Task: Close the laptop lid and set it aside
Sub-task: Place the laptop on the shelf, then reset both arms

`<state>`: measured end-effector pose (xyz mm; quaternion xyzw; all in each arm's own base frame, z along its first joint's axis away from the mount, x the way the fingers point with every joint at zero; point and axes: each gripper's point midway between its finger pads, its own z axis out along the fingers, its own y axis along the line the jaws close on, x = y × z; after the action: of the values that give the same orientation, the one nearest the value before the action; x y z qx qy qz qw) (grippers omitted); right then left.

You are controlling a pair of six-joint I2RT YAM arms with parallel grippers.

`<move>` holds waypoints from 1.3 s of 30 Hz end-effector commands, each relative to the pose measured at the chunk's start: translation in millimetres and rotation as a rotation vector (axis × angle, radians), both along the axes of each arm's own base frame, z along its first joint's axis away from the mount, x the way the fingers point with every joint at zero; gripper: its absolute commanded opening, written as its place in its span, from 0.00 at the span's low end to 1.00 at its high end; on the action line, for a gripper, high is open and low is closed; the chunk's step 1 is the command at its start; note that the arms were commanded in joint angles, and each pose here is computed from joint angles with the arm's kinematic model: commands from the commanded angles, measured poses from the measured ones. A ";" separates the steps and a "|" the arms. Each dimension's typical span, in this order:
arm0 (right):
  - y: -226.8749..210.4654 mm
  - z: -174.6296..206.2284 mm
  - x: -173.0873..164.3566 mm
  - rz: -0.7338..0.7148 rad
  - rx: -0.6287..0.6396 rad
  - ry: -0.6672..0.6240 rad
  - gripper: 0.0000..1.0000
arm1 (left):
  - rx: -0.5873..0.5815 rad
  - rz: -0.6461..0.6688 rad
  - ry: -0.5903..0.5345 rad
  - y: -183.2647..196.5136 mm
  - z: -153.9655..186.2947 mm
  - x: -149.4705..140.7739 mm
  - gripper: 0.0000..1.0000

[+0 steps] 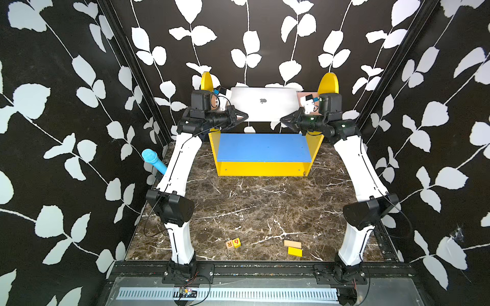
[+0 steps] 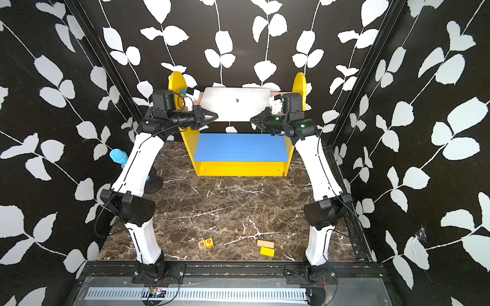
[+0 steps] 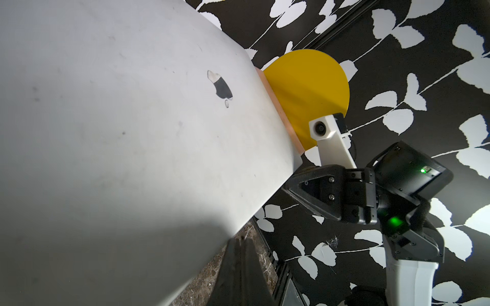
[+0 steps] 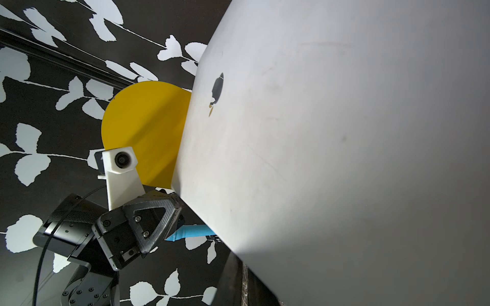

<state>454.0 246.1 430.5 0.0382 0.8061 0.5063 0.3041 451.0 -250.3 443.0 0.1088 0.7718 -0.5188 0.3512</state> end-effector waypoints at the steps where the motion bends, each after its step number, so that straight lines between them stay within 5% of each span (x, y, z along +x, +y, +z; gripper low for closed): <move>1: -8.5 34.6 -8.4 -0.008 0.025 -0.108 0.13 | -0.025 0.001 -0.081 8.2 35.7 -19.8 0.06; 19: -21.2 45.7 -61.7 0.015 0.034 -0.179 0.39 | -0.026 0.075 -0.204 42.9 50.9 -83.2 0.29; 33: -51.1 15.6 -98.7 -0.061 -0.056 -0.280 0.67 | 0.095 0.341 -0.361 97.5 22.1 -131.1 0.68; 35: -59.1 8.7 -102.7 -0.086 -0.076 -0.296 0.73 | 0.119 0.390 -0.377 106.7 14.6 -135.9 0.76; 36: -63.2 5.3 -104.2 -0.101 -0.089 -0.307 0.94 | 0.131 0.414 -0.384 111.4 10.7 -138.8 0.81; 39: -75.2 -2.5 -109.1 -0.143 -0.125 -0.341 1.00 | 0.169 0.499 -0.397 127.3 -3.5 -143.9 0.90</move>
<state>343.8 183.7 409.3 0.0060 0.7926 0.4539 0.4071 306.5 -144.4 436.2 0.0643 0.7439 -0.3718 0.5516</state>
